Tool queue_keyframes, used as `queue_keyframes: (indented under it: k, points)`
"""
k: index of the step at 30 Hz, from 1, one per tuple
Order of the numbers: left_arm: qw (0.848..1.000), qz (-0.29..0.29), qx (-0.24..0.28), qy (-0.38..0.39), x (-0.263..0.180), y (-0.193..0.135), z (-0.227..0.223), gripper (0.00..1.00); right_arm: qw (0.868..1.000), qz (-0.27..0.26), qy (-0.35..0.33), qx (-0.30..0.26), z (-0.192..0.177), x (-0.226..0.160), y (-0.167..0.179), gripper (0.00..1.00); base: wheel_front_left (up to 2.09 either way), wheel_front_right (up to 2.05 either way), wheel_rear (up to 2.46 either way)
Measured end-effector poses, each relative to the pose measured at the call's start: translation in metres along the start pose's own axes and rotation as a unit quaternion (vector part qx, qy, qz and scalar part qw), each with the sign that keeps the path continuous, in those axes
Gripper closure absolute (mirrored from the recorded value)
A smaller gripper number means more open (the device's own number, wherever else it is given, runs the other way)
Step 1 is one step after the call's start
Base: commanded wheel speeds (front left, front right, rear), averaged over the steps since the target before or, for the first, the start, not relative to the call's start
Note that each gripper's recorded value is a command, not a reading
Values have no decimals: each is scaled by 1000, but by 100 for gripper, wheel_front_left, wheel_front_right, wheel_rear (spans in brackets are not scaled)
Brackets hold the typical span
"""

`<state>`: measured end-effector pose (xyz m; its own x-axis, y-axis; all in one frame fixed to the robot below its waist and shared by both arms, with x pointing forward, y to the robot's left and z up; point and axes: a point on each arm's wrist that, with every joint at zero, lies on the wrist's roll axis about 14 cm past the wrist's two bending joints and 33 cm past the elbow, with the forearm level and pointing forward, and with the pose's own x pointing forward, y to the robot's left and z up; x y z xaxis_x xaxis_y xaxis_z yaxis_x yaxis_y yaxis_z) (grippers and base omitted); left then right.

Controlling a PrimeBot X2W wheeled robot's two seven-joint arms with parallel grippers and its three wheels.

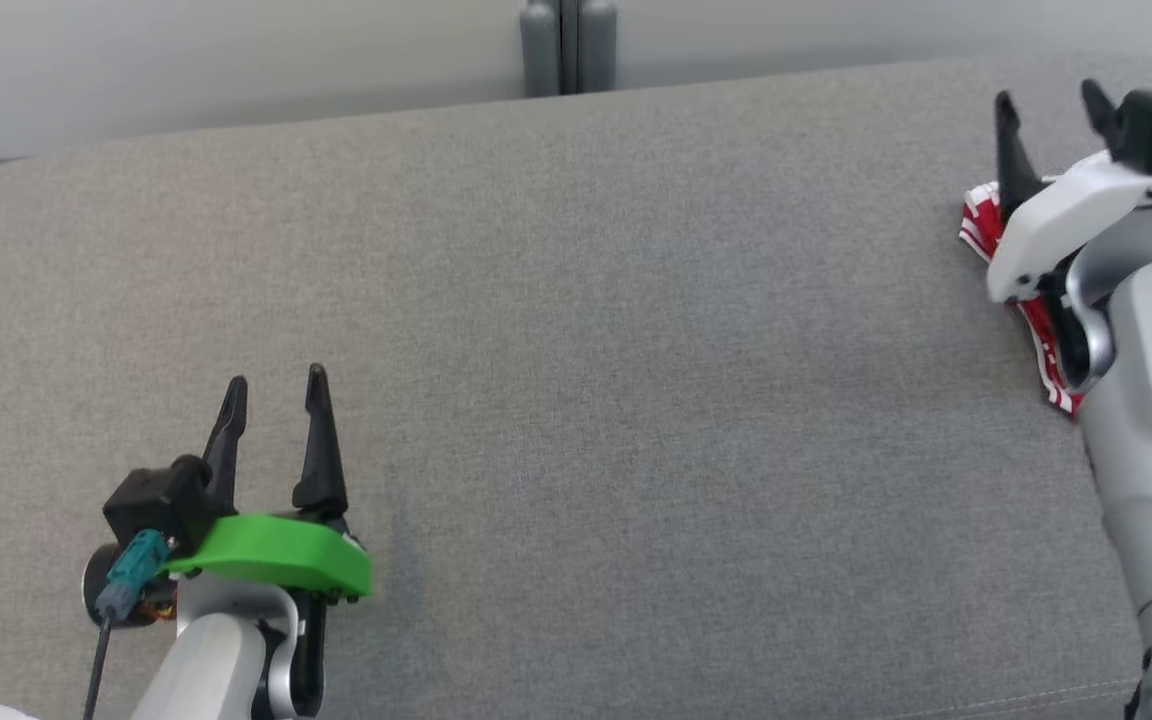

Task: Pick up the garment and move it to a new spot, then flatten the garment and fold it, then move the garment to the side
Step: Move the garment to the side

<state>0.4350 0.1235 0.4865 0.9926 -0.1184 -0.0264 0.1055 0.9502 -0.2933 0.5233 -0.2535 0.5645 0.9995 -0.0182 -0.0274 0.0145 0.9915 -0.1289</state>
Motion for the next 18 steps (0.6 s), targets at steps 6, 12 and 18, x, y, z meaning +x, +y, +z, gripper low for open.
queue_keyframes:
  k: [6, 12, 18]
  points:
    - [1000, 21, 3, 4, -25, 11, -2, 0, 998, 22, -31, 51, -4, -37, 36, 0, 0, 0, 0]
    - [1000, 25, 6, 6, -52, 10, -6, 0, 994, 39, -47, 87, -17, -81, 67, 0, 0, 0, 0]
    - [1000, 29, 5, 2, -70, 10, -6, 0, 992, 39, -54, 111, -33, -116, 76, 0, 0, 0, 0]
